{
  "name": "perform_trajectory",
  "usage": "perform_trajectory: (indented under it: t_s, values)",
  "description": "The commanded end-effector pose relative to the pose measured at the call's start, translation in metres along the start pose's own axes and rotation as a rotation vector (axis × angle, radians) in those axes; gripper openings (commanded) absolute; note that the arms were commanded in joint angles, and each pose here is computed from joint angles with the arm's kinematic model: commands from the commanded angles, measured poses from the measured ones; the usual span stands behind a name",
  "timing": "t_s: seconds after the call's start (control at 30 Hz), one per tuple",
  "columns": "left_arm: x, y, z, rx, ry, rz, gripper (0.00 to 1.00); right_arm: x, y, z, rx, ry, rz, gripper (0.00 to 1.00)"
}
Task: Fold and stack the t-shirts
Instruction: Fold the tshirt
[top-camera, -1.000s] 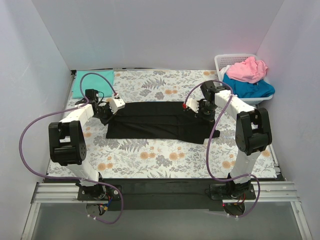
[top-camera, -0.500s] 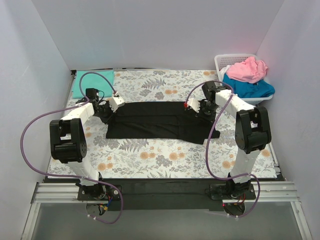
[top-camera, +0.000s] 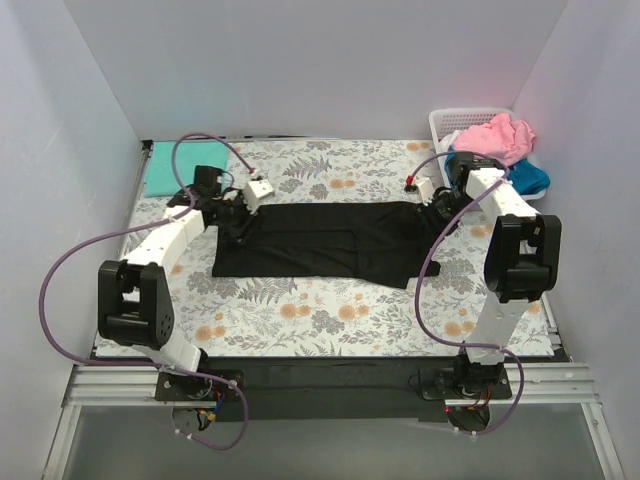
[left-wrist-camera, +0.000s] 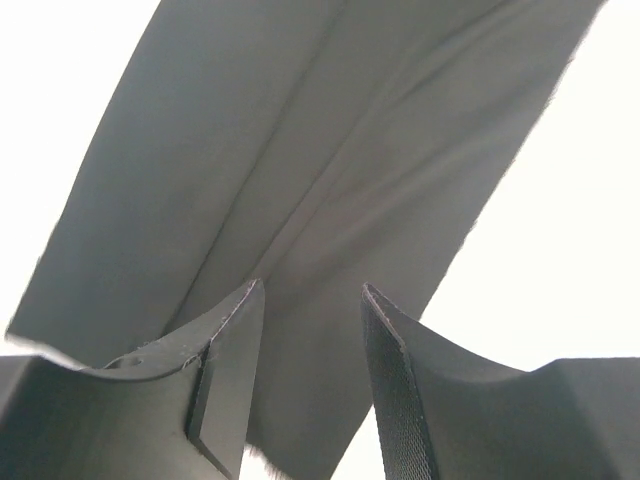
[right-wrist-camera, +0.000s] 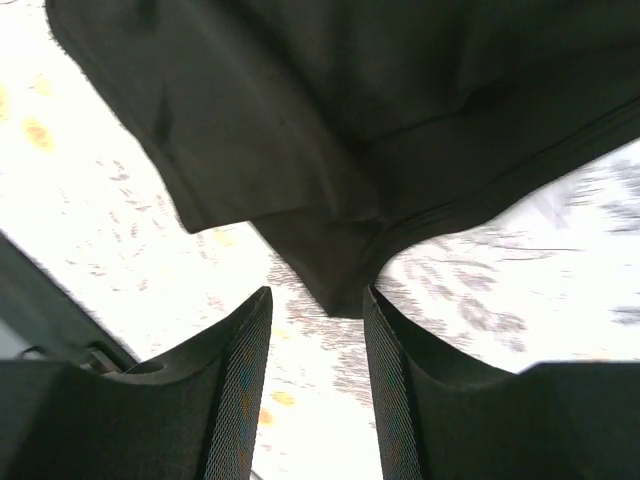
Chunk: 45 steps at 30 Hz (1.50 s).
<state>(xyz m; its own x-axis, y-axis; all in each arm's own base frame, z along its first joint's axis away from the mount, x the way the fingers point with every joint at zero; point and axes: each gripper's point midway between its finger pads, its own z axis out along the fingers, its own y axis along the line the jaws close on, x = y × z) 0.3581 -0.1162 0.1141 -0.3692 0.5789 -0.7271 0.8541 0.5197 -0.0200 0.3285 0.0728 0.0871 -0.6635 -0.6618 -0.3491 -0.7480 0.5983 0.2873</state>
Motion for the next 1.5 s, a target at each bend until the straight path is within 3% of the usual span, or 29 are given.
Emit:
perform_trajectory:
  t_s: [0.0,0.17,0.37,0.6,0.77,1.17,1.3,1.47]
  values:
    - [-0.057,-0.061,0.017,0.109,-0.132,0.142,0.42,0.015,0.021,0.013,-0.136,0.010,0.157,0.48]
    - [-0.094,-0.130,0.067,0.215,-0.206,0.369,0.44,0.028,0.012,0.030,-0.143,0.021,0.251,0.46]
    - [-0.123,-0.193,0.123,0.280,-0.296,0.549,0.44,0.047,0.001,0.044,-0.132,0.038,0.308,0.38]
    - [-0.142,-0.250,0.173,0.334,-0.392,0.642,0.45,0.047,-0.001,0.052,-0.147,0.033,0.329,0.24]
    - [-0.148,-0.282,0.196,0.383,-0.435,0.659,0.43,0.046,-0.001,0.051,-0.150,0.025,0.334,0.21]
    - [-0.130,-0.295,0.246,0.376,-0.394,0.640,0.39,0.048,0.004,0.047,-0.150,0.022,0.326,0.18]
    - [-0.121,-0.296,0.253,0.386,-0.371,0.630,0.33,0.049,0.005,0.047,-0.149,0.025,0.322,0.18]
    - [-0.119,-0.290,0.257,0.363,-0.359,0.613,0.14,0.052,0.006,0.049,-0.154,0.029,0.319,0.18]
